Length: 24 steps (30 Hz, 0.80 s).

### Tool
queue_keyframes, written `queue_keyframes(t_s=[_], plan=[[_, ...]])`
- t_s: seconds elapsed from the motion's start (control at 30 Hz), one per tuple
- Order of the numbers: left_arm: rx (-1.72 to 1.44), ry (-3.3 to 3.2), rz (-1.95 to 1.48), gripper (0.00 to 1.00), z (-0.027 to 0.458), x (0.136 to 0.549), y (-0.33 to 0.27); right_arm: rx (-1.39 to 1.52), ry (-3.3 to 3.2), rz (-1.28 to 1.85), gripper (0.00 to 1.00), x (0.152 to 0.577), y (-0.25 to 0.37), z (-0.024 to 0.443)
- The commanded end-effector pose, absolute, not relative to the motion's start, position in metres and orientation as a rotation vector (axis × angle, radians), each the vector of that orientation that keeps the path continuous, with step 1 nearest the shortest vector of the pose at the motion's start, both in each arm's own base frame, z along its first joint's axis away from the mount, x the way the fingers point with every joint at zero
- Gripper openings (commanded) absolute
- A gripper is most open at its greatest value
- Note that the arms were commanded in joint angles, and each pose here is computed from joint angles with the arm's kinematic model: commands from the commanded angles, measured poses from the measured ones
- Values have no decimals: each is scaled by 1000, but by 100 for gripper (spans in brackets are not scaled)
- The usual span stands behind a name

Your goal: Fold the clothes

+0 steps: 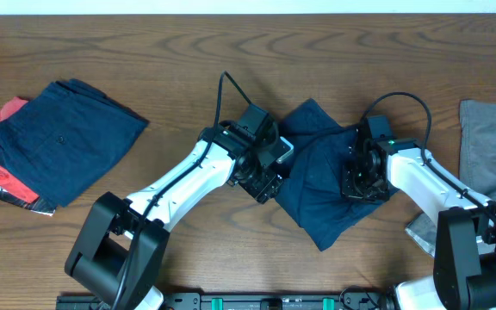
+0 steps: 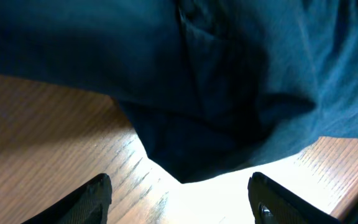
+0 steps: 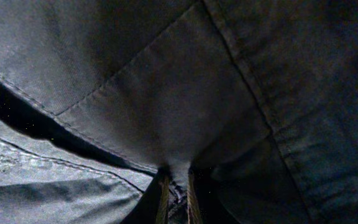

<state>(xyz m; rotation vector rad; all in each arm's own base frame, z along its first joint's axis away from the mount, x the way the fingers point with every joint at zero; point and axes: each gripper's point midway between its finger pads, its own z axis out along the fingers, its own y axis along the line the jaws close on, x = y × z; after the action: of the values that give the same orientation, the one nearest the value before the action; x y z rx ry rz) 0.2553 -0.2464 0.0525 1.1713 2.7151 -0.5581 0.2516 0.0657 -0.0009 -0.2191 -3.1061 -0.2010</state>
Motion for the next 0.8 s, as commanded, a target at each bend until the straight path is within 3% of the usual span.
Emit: queue_keyframes(t_s=[0.0, 0.47, 0.53, 0.63, 0.7, 0.77], plan=[[1200, 2725, -584, 74, 43, 246, -245, -275, -3092, -40, 11, 243, 43, -12], [1251, 2622, -669, 73, 45, 243, -269, -286, -3090, -40, 10, 243, 43, -12], [1262, 2614, -670, 64, 45, 241, -272, -286, -3089, -39, 10, 243, 43, -12], [1264, 2615, -671, 27, 45, 241, -272, -286, -3087, -38, 10, 242, 43, -11], [1264, 2615, -670, 8, 45, 241, -272, -286, -3086, -38, 10, 242, 43, -11], [1265, 2617, -668, 6, 45, 240, -271, -285, -3087, -37, 10, 242, 43, -11]])
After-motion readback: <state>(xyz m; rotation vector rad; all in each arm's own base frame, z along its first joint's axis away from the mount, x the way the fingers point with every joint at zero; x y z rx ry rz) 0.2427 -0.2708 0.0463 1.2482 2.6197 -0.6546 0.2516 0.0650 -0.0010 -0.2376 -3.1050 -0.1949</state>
